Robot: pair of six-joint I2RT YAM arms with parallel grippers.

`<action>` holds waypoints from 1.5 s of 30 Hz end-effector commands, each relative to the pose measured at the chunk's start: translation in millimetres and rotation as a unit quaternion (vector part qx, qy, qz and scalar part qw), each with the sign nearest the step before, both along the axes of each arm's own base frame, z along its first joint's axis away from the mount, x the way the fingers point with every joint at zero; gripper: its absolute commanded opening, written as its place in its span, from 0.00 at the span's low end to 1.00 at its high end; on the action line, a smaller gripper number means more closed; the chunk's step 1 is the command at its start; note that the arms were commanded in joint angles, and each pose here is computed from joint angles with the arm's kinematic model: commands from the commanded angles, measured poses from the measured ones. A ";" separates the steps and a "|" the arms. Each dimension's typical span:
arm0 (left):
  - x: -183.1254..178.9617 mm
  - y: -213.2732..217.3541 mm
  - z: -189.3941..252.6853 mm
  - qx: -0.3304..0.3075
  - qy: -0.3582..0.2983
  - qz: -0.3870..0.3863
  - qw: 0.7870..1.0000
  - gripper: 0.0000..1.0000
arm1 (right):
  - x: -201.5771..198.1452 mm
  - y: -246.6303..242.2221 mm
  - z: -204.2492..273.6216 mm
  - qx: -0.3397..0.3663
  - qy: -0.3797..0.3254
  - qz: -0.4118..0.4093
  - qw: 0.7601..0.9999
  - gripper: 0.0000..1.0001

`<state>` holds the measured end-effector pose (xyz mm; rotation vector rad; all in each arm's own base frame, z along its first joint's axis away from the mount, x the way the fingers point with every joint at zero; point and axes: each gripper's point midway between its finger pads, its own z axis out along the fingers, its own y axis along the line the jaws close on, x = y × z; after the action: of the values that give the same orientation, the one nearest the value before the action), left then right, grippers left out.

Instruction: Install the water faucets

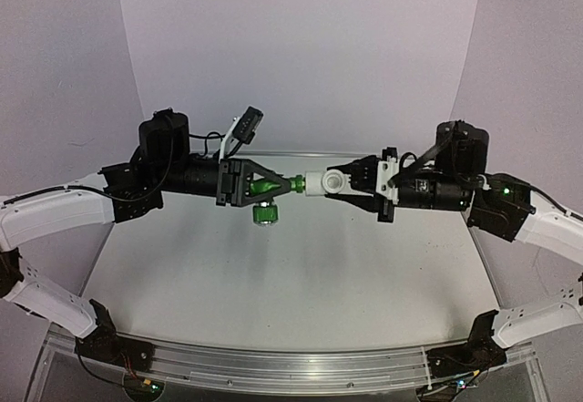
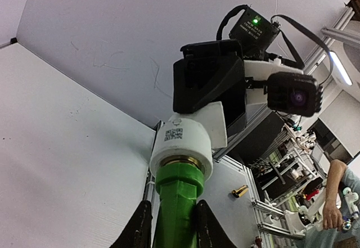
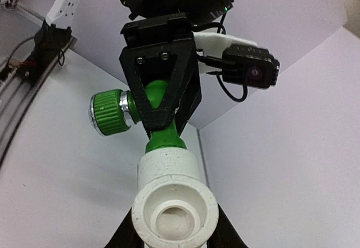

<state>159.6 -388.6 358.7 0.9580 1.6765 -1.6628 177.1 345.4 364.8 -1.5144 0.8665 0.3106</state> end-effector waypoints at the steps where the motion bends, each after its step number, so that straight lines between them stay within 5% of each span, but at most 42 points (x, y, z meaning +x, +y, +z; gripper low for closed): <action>1: 1.0 3.6 -1.2 0.023 -0.106 0.034 0.994 0.00 | -17.4 6.1 50.2 0.113 0.195 0.022 0.974 0.15; 9: -9.8 24.2 5.6 0.010 -0.250 0.058 0.966 0.00 | -36.2 17.6 40.0 0.121 0.478 0.040 0.869 0.11; 16: -7.7 36.1 -0.4 0.039 -0.338 0.083 0.937 0.00 | -44.3 28.9 28.4 0.082 0.620 0.072 0.777 0.05; 25: -4.1 37.0 -9.1 0.072 -0.345 0.096 0.931 0.00 | -11.5 23.7 24.8 0.096 0.730 0.072 0.673 0.06; 27: -2.2 36.1 -9.1 0.073 -0.335 0.100 0.934 0.00 | -13.0 23.3 27.6 0.095 0.725 0.080 0.678 0.17; 30: 5.0 36.7 -4.3 0.074 -0.302 0.126 0.942 0.00 | -11.3 22.9 37.2 0.104 0.697 0.087 0.704 0.50; 34: 14.5 40.5 6.4 0.067 -0.238 0.166 0.955 0.00 | 2.2 14.9 52.7 0.128 0.622 0.070 0.769 0.74; 41: 6.4 41.2 21.8 0.028 -0.154 0.162 0.974 0.00 | 38.4 -15.1 72.7 0.138 0.335 -0.039 0.931 0.90; 45: 0.3 35.0 27.8 0.005 -0.099 0.141 0.985 0.00 | 40.9 -25.3 78.6 0.111 0.180 -0.047 0.976 0.92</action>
<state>166.2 -350.7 341.0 0.9326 1.6654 -1.1409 207.8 337.4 422.8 -1.0920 1.4181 1.0233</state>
